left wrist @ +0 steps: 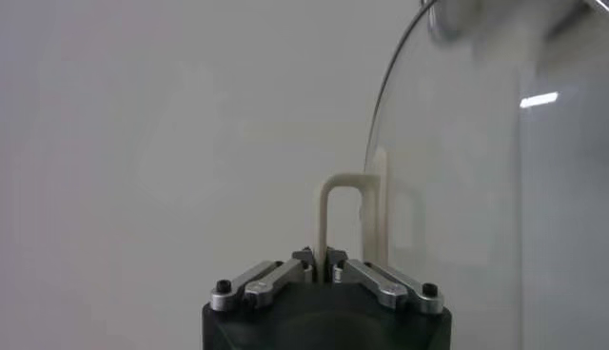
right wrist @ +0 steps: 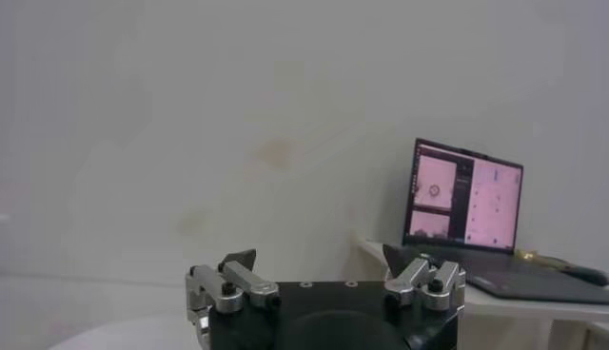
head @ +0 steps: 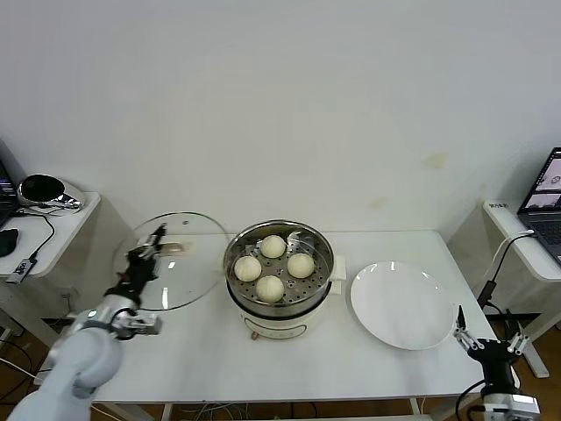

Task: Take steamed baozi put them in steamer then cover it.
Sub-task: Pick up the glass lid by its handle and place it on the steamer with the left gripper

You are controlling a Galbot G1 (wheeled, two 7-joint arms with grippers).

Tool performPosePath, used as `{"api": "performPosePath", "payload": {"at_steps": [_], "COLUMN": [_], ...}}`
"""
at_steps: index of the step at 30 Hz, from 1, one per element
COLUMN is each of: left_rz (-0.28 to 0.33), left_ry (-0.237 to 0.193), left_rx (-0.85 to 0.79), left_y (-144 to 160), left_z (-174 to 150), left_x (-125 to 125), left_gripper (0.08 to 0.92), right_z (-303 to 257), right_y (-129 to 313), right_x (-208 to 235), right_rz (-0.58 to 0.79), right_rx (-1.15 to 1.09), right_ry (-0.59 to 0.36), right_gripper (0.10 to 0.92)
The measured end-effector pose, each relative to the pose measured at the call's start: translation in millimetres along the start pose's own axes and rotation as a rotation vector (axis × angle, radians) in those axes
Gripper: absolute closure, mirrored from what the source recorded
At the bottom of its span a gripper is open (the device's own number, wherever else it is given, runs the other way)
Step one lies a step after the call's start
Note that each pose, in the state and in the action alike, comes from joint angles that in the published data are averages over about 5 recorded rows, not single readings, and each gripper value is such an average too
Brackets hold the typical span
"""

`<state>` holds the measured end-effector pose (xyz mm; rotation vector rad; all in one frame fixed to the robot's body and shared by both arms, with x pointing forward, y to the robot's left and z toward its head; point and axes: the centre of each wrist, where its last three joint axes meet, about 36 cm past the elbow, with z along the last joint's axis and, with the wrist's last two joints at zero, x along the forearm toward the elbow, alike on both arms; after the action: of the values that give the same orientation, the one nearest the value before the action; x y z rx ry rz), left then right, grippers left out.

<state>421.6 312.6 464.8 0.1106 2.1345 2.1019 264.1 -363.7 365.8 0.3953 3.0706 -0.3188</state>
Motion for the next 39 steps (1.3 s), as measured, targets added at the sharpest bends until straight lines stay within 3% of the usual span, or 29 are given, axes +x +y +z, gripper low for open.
{"api": "performPosePath", "payload": {"at_steps": [8, 20, 28, 39], "left_rz": [0.027, 0.077, 0.101, 0.115], "left_ry": [-0.015, 0.035, 0.055, 0.071], "left_rx": [0.007, 0.048, 0.082, 0.087], "left_y": [4.5, -7.5, -12.8, -21.0], "left_z": [-74.0, -170.9, -211.9, -243.2], "left_x": [-31.4, -59.2, -68.5, -74.6], "left_gripper": [0.857, 0.857, 0.857, 0.857], "right_z": [5.5, 12.4, 15.2, 17.2], "right_y": [9.2, 13.6, 16.3, 18.8], "right_x": [-1.8, -0.3, 0.7, 1.5], "right_rz": [-0.016, -0.025, -0.030, -0.039], "right_rx": [0.018, 0.035, 0.040, 0.044], "right_ry": [0.009, 0.021, 0.023, 0.024], "right_gripper": [0.200, 0.200, 0.200, 0.200]}}
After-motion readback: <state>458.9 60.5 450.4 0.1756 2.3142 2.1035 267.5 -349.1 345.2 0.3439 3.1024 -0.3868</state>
